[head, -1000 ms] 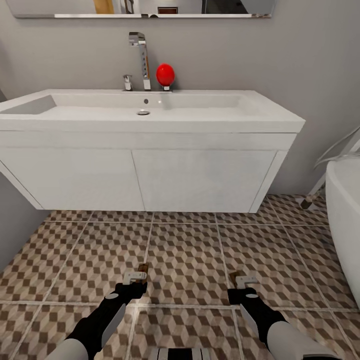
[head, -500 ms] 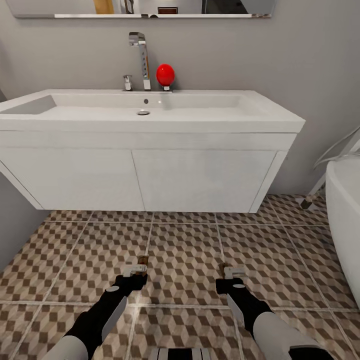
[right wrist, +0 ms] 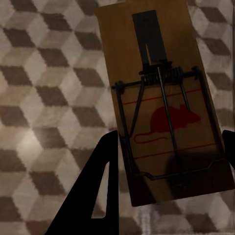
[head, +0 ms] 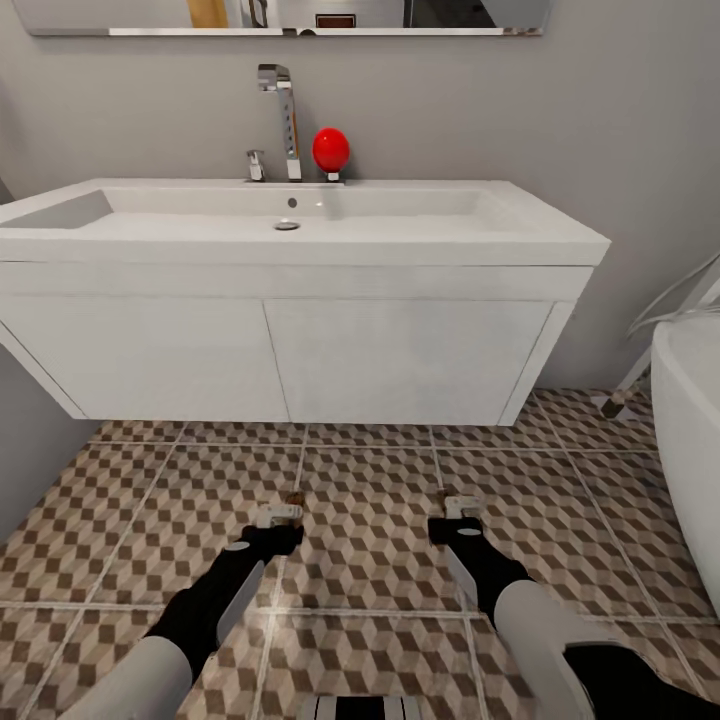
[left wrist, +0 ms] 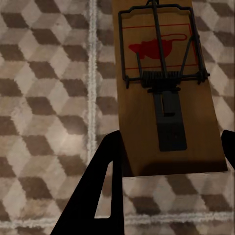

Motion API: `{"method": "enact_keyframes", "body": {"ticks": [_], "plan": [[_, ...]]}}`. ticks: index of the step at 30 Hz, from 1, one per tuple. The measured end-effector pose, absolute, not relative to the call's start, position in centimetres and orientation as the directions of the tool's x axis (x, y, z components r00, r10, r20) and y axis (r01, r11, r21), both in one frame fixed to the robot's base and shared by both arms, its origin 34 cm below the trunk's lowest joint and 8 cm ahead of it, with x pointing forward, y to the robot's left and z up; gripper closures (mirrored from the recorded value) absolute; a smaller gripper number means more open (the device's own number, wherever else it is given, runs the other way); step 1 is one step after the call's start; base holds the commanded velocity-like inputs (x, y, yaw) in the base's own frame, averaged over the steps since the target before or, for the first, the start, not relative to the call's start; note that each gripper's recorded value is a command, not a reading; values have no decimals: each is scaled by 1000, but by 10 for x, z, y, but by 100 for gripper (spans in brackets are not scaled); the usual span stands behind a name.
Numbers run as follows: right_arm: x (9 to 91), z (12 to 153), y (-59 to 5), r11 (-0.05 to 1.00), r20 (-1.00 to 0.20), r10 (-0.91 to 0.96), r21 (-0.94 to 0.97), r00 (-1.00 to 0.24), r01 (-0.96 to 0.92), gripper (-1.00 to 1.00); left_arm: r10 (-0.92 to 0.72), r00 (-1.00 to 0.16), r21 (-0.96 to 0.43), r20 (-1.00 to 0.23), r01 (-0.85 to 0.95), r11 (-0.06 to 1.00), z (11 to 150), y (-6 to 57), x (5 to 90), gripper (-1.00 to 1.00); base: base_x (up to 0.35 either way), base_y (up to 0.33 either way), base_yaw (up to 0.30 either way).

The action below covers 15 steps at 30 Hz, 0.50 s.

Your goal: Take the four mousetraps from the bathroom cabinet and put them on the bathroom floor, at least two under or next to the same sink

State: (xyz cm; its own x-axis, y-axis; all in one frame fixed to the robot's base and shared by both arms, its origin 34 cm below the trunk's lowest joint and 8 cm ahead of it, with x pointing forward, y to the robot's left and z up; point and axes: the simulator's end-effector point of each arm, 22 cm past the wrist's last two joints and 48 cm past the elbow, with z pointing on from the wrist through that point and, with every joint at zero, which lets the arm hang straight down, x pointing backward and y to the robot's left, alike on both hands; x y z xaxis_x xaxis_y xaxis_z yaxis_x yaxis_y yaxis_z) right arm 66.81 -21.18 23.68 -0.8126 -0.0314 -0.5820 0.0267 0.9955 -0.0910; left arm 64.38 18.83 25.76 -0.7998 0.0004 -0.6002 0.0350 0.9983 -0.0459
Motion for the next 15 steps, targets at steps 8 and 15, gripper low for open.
{"method": "enact_keyframes", "body": {"ticks": [8, 15], "plan": [[682, 246, -217, 994, -596, -25, -98, -802, 42, 100, -4, -792, -62, -611, 42, 997, 270, 170, 670, 100, 0, 0, 0], [681, 246, -218, 994, -595, -24, -103, -803, 46, 100, -9, -785, -73, -620, 46, 996, 277, 158, 676, 100, 0, 0, 0]]}}
